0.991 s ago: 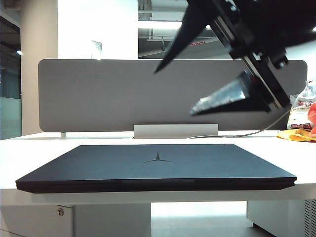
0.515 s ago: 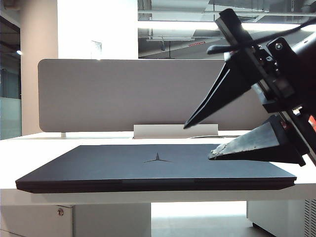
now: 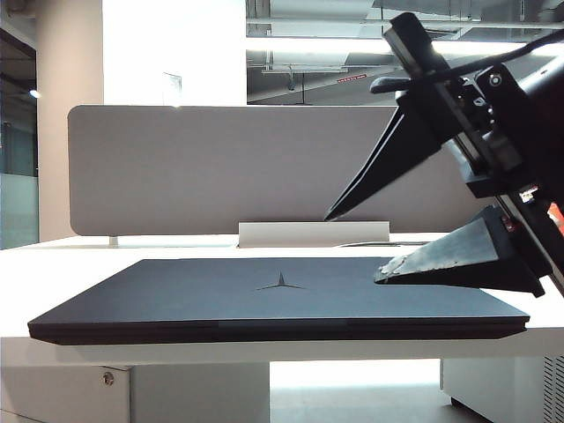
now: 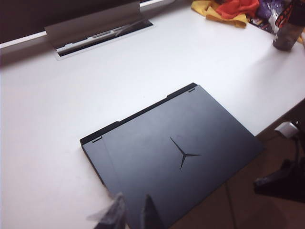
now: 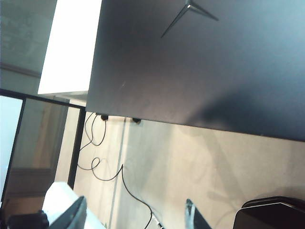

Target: Open the lid of the laptop and use the keypad to enter the password "123".

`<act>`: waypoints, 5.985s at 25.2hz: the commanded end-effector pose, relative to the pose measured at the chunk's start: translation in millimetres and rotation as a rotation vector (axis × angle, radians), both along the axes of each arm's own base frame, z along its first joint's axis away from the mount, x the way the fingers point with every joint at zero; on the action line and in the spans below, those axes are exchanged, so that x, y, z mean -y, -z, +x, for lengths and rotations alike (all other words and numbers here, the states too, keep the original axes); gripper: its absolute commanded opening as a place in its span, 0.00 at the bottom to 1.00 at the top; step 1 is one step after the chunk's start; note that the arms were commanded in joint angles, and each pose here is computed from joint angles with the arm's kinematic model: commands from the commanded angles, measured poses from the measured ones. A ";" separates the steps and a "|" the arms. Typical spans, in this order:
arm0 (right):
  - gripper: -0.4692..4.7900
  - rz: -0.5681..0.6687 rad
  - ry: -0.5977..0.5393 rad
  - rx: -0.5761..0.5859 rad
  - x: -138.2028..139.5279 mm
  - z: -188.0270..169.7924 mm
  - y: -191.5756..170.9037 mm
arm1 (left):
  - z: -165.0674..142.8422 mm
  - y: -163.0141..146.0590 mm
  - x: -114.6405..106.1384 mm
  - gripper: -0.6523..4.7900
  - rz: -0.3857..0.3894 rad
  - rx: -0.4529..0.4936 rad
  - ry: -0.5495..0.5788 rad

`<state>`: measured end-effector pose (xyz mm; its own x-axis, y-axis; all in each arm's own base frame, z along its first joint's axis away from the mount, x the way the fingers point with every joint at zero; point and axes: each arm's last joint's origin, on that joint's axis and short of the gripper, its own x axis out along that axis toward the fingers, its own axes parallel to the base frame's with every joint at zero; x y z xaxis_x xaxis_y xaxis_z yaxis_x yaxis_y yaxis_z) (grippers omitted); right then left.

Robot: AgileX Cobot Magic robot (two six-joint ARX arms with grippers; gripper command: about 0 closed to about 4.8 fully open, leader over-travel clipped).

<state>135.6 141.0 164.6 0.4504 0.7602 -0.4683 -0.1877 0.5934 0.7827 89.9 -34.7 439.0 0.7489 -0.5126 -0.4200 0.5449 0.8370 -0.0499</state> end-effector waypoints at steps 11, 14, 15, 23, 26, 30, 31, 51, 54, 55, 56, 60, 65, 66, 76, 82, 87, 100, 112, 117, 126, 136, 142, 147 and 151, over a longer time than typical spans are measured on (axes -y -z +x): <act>0.22 0.014 0.085 -0.105 -4.3 5.5 11.2 | -5.2 -1.9 4.3 0.11 -0.076 -0.018 0.193; 0.19 0.054 0.103 -0.124 -9.0 10.1 14.8 | -5.4 -1.2 4.3 0.11 -0.076 -0.026 0.195; 0.19 0.073 0.118 -0.146 -11.0 12.1 17.5 | -5.7 -0.6 4.3 0.11 -0.075 -0.033 0.196; 0.49 0.177 0.125 -0.249 -23.6 22.6 34.6 | -6.2 0.8 4.1 0.11 -0.071 -0.048 0.195; 0.49 0.215 0.138 -0.260 -26.1 25.2 36.1 | -6.1 0.8 4.1 0.11 -0.071 -0.048 0.193; 0.49 0.230 0.151 -0.283 -28.2 27.5 41.0 | -4.9 1.2 4.5 0.11 -0.071 -0.054 0.195; 0.49 0.232 0.150 -0.281 -29.4 28.7 42.2 | -3.5 2.0 4.9 0.11 -0.069 -0.064 0.194; 0.49 0.220 0.188 -0.276 -49.8 51.6 49.7 | -5.7 15.7 6.0 0.11 -0.038 -0.227 0.264; 0.49 0.231 0.206 -0.253 -50.0 52.8 48.2 | -5.6 15.8 6.0 0.11 -0.037 -0.227 0.264; 0.49 0.239 0.207 -0.244 -50.2 53.2 47.2 | -5.6 15.8 6.0 0.11 -0.037 -0.228 0.264; 0.49 0.246 0.206 -0.238 -50.4 53.4 46.5 | -5.6 15.8 6.0 0.11 -0.037 -0.228 0.264; 0.36 0.281 0.196 -0.204 -51.7 54.7 42.2 | -4.7 16.1 6.2 0.11 -0.037 -0.231 0.263; 0.27 0.302 0.171 -0.139 -52.8 56.0 37.4 | -4.7 16.2 6.2 0.11 -0.036 -0.233 0.262; 0.25 0.309 0.166 -0.124 -53.1 56.3 36.1 | -4.8 16.3 6.2 0.11 -0.036 -0.235 0.262; 0.16 0.379 0.147 -0.039 -53.4 59.2 25.9 | -5.8 17.7 5.8 0.11 -0.032 -0.253 0.260; 0.09 0.389 0.144 0.033 -48.3 61.4 14.0 | -5.7 17.7 5.7 0.11 -0.029 -0.253 0.255; 0.09 0.417 0.164 0.069 -39.3 66.4 3.0 | -5.7 17.7 5.7 0.11 -0.028 -0.252 0.256; 0.09 0.376 0.132 0.186 -32.5 94.2 -32.2 | -5.7 17.7 5.7 0.11 -0.028 -0.253 0.254; 0.09 0.341 0.114 0.258 -22.4 140.1 -85.8 | -5.4 17.9 5.3 0.11 -0.016 -0.248 0.242; 0.09 0.405 -0.192 0.203 -32.2 126.9 -90.6 | -5.4 17.9 5.3 0.11 -0.017 -0.249 0.242; 0.08 -0.083 -0.195 0.294 -22.0 89.6 -85.7 | -5.8 18.7 5.2 0.11 -0.015 -0.259 0.241; 0.08 -0.428 -0.010 0.517 -13.4 95.0 -98.7 | -4.8 19.1 4.4 0.11 0.008 -0.253 0.207; 0.08 -0.515 0.047 0.570 -11.5 97.3 -99.8 | 2.5 20.9 6.5 0.11 0.012 -0.277 0.206; 0.08 -0.546 0.081 0.613 -11.0 99.2 -102.6 | 8.7 22.1 8.5 0.11 0.012 -0.293 0.209; 0.09 -0.571 0.102 0.637 -12.6 103.3 -106.6 | 10.8 22.2 9.1 0.11 0.012 -0.291 0.209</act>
